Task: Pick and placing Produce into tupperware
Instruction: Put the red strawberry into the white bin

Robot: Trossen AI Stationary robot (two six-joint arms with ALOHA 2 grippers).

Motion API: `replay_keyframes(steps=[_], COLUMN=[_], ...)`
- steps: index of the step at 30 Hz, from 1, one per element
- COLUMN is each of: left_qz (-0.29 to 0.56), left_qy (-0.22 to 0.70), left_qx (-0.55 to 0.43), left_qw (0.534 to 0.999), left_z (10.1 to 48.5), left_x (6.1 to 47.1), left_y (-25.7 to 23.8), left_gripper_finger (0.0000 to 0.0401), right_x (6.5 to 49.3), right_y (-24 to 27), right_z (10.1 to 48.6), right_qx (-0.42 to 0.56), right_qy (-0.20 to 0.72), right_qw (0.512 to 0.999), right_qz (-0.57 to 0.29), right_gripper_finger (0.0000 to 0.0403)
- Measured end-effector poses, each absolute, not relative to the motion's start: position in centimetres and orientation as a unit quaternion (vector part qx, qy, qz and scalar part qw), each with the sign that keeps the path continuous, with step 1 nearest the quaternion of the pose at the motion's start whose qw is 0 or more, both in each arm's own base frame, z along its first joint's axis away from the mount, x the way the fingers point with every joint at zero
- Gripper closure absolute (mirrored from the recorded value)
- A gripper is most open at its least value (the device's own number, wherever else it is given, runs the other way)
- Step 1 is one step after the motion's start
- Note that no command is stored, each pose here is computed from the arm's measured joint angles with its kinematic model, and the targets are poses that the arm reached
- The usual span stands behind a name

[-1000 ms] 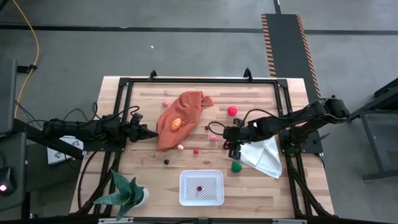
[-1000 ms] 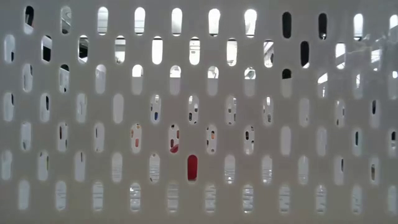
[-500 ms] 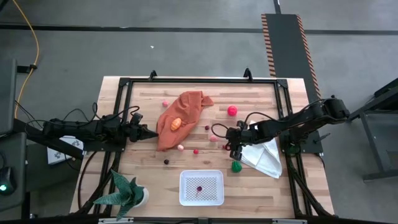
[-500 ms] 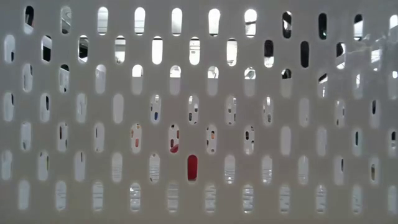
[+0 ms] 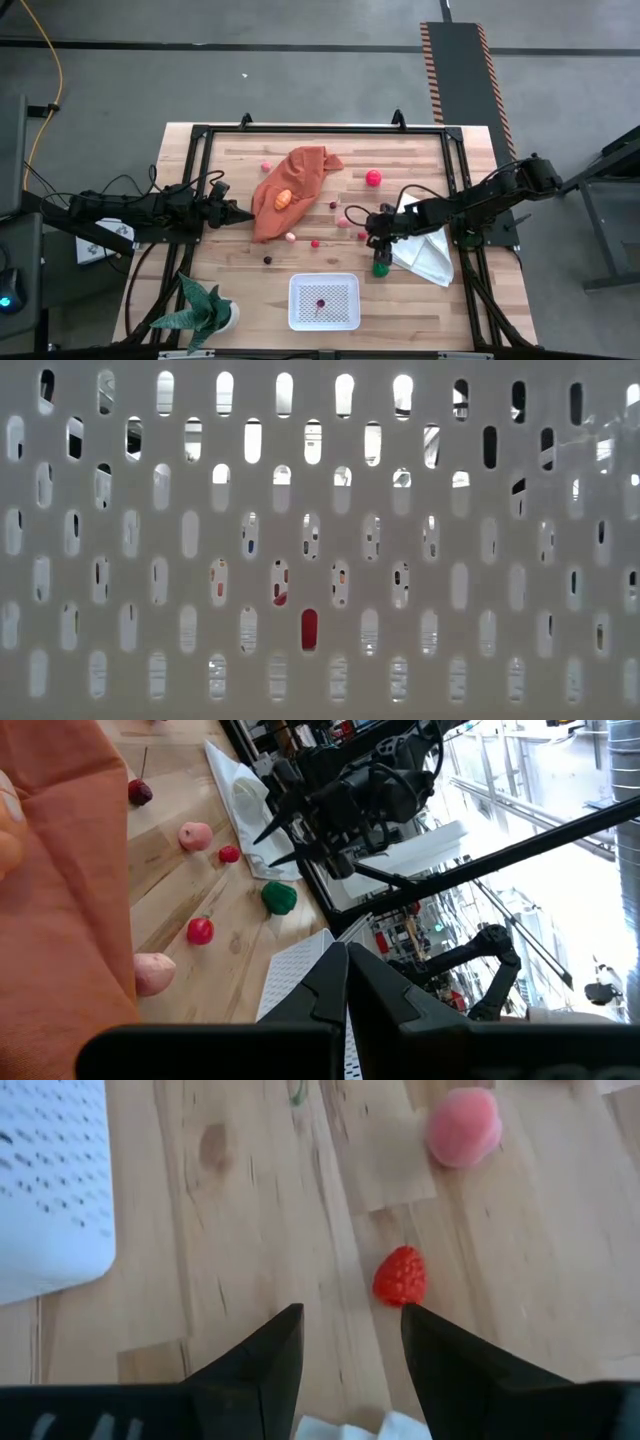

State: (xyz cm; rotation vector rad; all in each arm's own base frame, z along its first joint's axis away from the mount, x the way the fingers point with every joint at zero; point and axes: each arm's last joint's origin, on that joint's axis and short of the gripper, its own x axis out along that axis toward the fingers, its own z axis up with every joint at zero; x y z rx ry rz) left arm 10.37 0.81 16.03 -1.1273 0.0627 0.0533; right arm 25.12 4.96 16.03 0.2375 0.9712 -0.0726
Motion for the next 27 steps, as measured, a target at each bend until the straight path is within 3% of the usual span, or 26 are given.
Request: replay_keyframes(steps=[10, 27], left_qz=[0.025, 0.025], left_qy=[0.03, 0.03], left_qx=[-0.534, -0.534], left_qw=[0.845, 0.845], left_z=[16.0, 16.0], left_x=[10.4, 10.4], left_y=[0.8, 0.8], left_gripper_finger=[0.04, 0.04], right_x=[25.7, 26.5], right_y=[4.9, 4.0], right_z=[14.3, 13.3], right_qx=[0.105, 0.084], right_qy=[0.487, 0.483], right_qw=[0.866, 0.87], right_qz=[-0.035, -0.056], right_gripper_finger=[0.0209, 0.0208])
